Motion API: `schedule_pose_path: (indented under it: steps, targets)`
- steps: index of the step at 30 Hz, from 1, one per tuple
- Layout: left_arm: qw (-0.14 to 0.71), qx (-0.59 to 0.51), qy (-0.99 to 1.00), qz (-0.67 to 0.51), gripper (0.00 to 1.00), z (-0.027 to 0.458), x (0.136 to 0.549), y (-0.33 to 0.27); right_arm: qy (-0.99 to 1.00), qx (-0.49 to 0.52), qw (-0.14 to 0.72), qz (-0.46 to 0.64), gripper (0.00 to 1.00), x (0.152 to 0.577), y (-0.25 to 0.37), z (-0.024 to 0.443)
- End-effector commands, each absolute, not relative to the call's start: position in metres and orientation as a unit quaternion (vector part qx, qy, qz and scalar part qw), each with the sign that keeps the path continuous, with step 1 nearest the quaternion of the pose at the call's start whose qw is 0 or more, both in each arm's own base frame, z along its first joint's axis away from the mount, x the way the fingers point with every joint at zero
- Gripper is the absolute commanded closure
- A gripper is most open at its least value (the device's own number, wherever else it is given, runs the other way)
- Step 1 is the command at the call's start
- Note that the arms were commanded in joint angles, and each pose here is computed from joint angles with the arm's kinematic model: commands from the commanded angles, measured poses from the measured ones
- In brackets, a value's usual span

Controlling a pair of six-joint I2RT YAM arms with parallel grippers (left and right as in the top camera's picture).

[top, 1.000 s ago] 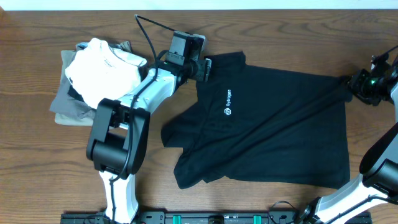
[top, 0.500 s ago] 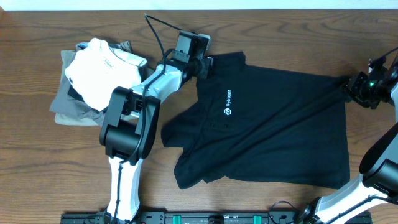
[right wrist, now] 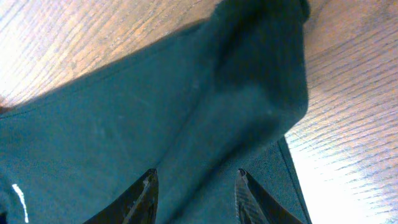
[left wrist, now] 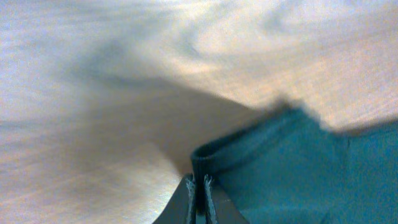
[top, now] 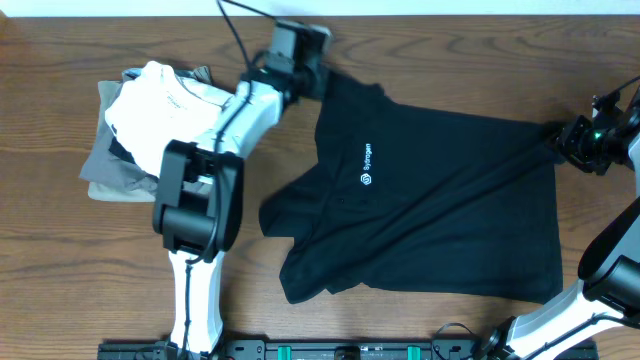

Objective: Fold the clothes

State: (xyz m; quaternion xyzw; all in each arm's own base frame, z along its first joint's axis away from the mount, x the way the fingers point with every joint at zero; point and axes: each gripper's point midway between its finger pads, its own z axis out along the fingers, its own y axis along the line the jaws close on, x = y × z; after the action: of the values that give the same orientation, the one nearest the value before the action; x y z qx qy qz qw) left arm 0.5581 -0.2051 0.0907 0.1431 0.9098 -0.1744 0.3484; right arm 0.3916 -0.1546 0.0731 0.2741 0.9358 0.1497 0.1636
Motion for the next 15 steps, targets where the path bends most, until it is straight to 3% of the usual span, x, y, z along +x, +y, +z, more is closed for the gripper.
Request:
schedule_pose_path:
  steps: [1,15]
  targets:
    - [0.381,0.118,0.902,-0.166,0.94,0.117,0.585,-0.171,0.935,0.273,0.163,0.155,0.61,0.393,-0.153,0.072]
    - [0.425,0.089,0.892,-0.122,0.94,0.138,0.610,-0.132,0.935,0.274,0.162,0.156,0.55,0.392,-0.153,0.072]
